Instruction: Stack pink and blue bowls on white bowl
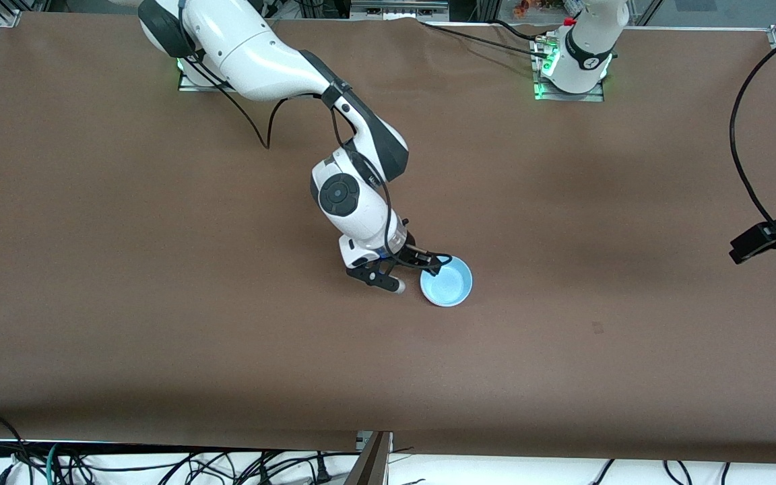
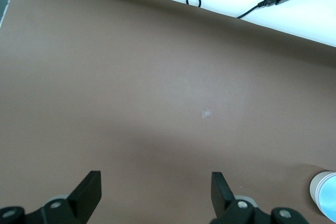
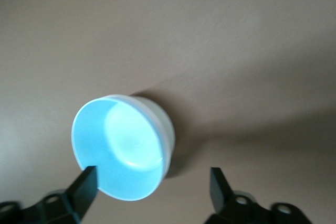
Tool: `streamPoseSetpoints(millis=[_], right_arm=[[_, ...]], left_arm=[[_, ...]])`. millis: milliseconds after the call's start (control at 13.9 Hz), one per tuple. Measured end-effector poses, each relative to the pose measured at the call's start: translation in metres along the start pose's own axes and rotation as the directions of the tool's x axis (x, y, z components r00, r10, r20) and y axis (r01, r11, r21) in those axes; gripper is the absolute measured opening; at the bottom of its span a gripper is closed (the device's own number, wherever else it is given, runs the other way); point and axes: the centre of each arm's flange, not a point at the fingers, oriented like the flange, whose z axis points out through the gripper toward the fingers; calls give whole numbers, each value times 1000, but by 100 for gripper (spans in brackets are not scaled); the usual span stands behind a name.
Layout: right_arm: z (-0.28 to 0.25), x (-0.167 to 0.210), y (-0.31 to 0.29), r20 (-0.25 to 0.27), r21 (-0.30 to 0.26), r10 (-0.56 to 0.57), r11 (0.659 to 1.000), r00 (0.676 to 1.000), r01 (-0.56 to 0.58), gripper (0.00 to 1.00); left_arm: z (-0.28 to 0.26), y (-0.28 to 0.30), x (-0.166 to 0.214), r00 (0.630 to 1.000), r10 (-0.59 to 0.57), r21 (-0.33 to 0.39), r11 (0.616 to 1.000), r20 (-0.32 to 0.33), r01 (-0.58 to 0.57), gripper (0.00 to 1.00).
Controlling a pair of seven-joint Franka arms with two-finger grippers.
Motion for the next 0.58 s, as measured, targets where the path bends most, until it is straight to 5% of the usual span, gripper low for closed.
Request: streamPoseSetpoints(millis=[288,576], right_arm=[[-80,64,38,91,-111,-228,965,969,237,100],[-172,121,99,207,-195,-397,879,894,436,100]], left_arm=[[-28,-14,-26,999,41,-21,999,-6,-41,92],[-46,-36,-61,998,54,-21,998,-9,-54,92]])
